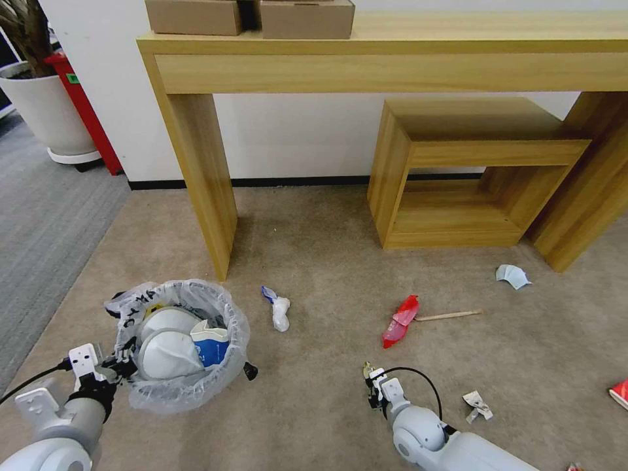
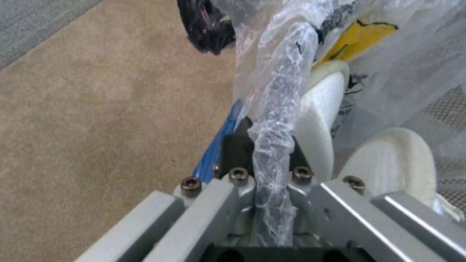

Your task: Pick up the trash bin and place the garbage on the floor into it.

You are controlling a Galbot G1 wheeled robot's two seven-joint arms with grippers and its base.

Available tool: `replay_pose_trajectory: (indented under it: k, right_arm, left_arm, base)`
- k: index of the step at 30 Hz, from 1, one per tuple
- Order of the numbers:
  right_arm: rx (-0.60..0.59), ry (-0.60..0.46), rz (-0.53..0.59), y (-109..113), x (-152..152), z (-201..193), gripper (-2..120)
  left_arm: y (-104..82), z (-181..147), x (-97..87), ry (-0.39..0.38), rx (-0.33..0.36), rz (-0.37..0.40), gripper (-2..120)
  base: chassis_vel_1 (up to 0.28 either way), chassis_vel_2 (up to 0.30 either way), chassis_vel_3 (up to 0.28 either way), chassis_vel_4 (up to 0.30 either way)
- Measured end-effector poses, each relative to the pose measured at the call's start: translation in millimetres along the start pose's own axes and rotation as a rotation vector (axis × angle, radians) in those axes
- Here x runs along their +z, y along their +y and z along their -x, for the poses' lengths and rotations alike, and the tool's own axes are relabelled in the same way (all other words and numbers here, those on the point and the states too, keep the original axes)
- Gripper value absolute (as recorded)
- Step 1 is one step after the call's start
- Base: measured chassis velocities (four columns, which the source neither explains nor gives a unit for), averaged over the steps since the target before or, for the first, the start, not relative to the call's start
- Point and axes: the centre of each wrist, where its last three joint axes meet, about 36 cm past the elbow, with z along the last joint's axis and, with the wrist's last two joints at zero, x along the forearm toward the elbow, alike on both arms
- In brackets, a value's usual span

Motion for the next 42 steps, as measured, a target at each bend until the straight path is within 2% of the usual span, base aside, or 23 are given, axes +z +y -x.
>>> replay_pose_trajectory:
  k: [4, 7, 8, 11, 20, 24, 26, 27, 30, 31, 33, 38, 41, 42]
  right_arm:
    - [0.004, -0.052, 0.016, -4.9, -6.6, -4.5, 0]
    - [-0.015, -0.148, 0.048, -12.3, -30.8, -16.7, 0]
    - [-0.015, -0.148, 0.048, -12.3, -30.8, -16.7, 0]
    - [-0.050, -0.251, 0.093, -16.1, -61.3, -34.8, 0]
    - [-0.093, -0.388, 0.116, -17.6, -85.0, -68.8, 0]
    - [-0.118, -0.478, 0.117, -24.6, -96.2, -87.9, 0]
    - [-0.154, -0.579, 0.121, -32.8, -113.7, -111.5, 0]
    - [-0.154, -0.579, 0.121, -32.8, -113.7, -111.5, 0]
    - [-0.248, -0.722, 0.120, -41.7, -135.1, -150.4, 0]
    - [-0.248, -0.722, 0.120, -41.7, -135.1, -150.4, 0]
    - [-0.311, -0.797, 0.129, -46.3, -147.3, -172.3, 0]
    - [-0.422, -0.888, 0.152, -48.8, -163.1, -191.2, 0]
    - [-0.575, -0.970, 0.185, -40.4, -173.5, -195.6, 0]
    - [-0.575, -0.970, 0.185, -40.4, -173.5, -195.6, 0]
  left_arm:
    - [0.7, -1.7, 1.6, 0.005, -0.003, 0.000, 1]
    - [-0.5, -8.1, 1.5, 0.001, -0.009, 0.012, 1]
    - [-0.5, -8.1, 1.5, 0.001, -0.009, 0.012, 1]
    - [0.9, -16.5, 3.7, 0.001, -0.021, 0.026, 1]
    - [-2.8, -25.9, 2.9, 0.001, -0.013, 0.028, 1]
    - [-4.3, -29.7, 1.5, 0.012, -0.006, 0.042, 1]
    - [-5.8, -33.8, 0.9, 0.024, 0.001, 0.055, 1]
    - [-5.8, -33.8, 0.9, 0.024, 0.001, 0.055, 1]
    - [-6.9, -34.4, 0.0, 0.038, 0.007, 0.067, 1]
    - [-6.9, -34.4, 0.0, 0.038, 0.007, 0.067, 1]
    - [-7.9, -33.3, -1.0, 0.042, 0.012, 0.067, 1]
    - [-7.4, -29.1, -1.2, 0.047, 0.017, 0.065, 1]
    - [-8.0, -23.5, 0.5, 0.052, 0.024, 0.057, 1]
    - [-8.0, -23.5, 0.5, 0.052, 0.024, 0.057, 1]
  base:
    - [0.000, 0.000, 0.000, 0.000]
    - [0.000, 0.000, 0.000, 0.000]
    - [0.000, 0.000, 0.000, 0.000]
    - [0.000, 0.000, 0.000, 0.000]
    - [0.000, 0.000, 0.000, 0.000]
    - [0.000, 0.000, 0.000, 0.000]
    - [0.000, 0.000, 0.000, 0.000]
    - [0.000, 0.000, 0.000, 0.000]
    - [0.000, 0.000, 0.000, 0.000]
    - [0.000, 0.000, 0.000, 0.000]
    - [0.000, 0.000, 0.000, 0.000]
    - [0.000, 0.000, 0.000, 0.000]
    - [0.000, 0.000, 0.000, 0.000]
    - [0.000, 0.000, 0.000, 0.000]
